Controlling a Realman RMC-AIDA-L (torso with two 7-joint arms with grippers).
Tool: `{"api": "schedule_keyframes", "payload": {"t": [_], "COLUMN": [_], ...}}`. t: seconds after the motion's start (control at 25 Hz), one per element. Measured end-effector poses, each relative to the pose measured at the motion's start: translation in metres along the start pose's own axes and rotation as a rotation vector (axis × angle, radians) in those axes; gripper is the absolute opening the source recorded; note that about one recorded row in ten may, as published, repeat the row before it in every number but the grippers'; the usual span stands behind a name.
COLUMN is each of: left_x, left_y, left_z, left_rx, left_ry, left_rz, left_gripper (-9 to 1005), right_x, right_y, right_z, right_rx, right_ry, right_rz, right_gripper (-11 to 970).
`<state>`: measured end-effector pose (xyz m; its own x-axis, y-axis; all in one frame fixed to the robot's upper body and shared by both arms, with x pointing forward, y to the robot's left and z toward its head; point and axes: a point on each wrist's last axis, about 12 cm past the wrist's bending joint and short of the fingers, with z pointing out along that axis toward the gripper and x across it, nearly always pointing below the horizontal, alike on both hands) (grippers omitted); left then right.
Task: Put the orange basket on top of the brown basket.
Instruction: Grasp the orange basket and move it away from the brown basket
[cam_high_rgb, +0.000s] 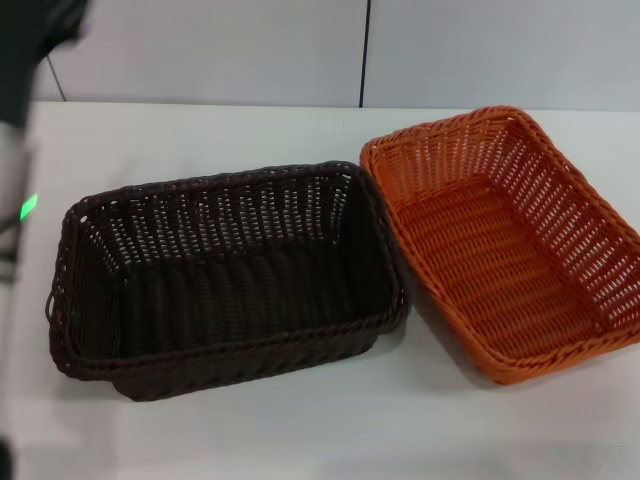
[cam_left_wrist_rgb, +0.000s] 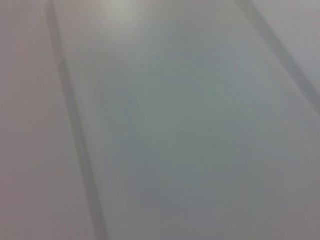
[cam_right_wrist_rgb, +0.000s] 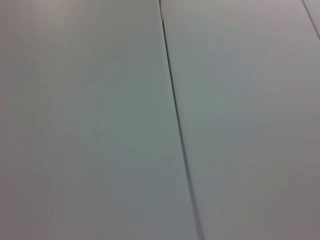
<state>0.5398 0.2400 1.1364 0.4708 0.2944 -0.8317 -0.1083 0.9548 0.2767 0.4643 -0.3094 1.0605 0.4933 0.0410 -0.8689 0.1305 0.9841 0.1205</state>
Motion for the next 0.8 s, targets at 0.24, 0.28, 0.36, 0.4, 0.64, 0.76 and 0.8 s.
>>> {"api": "schedule_keyframes", "payload": {"t": [0.24,0.28,0.36,0.4,0.64,0.76,0.8], "left_x": [0.058,0.073,0.084,0.084,0.089,0.09,0.091], "left_y": [0.057,0.077,0.093,0.093,0.095,0.095,0.095], "left_z": [-0.06,-0.084,-0.105,-0.105,-0.111,-0.109,-0.107], "left_rx": [-0.129,-0.192,-0.241,-0.241,-0.242,-0.245,-0.245], "left_ry": [0.202,0.25,0.296,0.296,0.33,0.334,0.334], "left_rz": [-0.063,-0.108,-0.125,-0.125,-0.118,-0.119,-0.12], "left_gripper": [826,826,826,826,826,826,826], "right_x": [-0.007,-0.006,-0.003,-0.002,-0.013,-0.031,-0.037], "right_y": [0.024,0.031,0.053,0.062,0.106,0.131,0.137], "right_z": [0.031,0.043,0.087,0.103,0.164,0.179,0.181], "right_rx": [-0.188,-0.233,-0.357,-0.401,-0.534,-0.561,-0.563], "right_ry": [-0.072,-0.055,0.046,0.109,0.458,0.63,0.671], "right_rz": [0.19,0.206,0.262,0.278,0.292,0.173,0.131], "right_gripper": [824,824,824,824,823,823,823]}}
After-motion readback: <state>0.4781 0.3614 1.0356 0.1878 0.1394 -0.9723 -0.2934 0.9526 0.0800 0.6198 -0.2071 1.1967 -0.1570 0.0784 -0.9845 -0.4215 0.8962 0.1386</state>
